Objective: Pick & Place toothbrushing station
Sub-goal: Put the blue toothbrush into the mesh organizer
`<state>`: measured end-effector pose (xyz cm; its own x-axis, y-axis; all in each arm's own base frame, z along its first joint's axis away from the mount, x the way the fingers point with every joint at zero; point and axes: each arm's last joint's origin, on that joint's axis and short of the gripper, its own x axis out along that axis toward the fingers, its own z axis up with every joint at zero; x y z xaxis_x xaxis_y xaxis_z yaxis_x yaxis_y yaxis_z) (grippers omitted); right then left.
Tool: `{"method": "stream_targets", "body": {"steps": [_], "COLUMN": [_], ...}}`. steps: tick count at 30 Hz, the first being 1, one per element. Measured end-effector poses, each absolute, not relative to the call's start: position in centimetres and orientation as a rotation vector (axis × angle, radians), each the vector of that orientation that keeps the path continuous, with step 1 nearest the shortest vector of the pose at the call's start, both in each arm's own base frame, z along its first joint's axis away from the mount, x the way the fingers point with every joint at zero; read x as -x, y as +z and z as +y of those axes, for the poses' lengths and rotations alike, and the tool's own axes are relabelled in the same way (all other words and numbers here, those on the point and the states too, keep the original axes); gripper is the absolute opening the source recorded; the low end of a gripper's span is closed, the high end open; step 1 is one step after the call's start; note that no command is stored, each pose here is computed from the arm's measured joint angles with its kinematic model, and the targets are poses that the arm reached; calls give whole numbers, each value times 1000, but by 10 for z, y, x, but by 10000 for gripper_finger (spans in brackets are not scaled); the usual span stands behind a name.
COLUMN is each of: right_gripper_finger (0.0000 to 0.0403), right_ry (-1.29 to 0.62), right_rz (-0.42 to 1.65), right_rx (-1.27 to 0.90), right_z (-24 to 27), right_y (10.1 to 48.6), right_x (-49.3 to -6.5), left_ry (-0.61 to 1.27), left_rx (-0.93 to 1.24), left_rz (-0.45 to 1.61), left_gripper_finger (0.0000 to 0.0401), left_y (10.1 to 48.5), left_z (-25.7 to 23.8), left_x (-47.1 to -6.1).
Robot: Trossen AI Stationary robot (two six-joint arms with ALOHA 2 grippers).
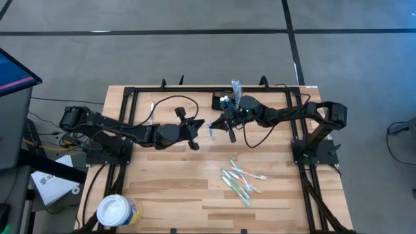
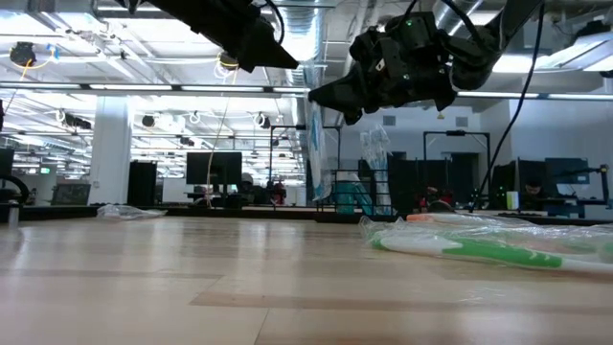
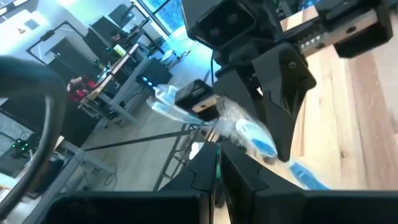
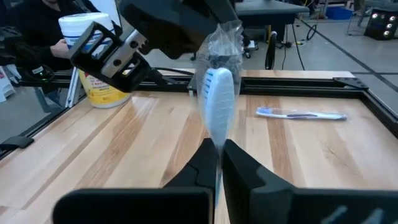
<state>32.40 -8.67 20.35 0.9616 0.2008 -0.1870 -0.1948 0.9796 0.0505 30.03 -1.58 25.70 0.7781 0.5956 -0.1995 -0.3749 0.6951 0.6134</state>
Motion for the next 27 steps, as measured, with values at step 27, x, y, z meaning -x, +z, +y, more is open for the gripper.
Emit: {"method": "stream_targets", "body": {"steps": [27], "right_gripper_finger": [0], "right_ry": [19], "right_rz": [107], "right_rx": [36], "right_z": [-118], "right_y": [249], "right_x": [-261], "left_ry": [697], "left_rx": [-558], "left_rz": [420], "left_gripper_finger": [17], "left_y": [257], "left_z": [-13], "left_x": [-298]}}
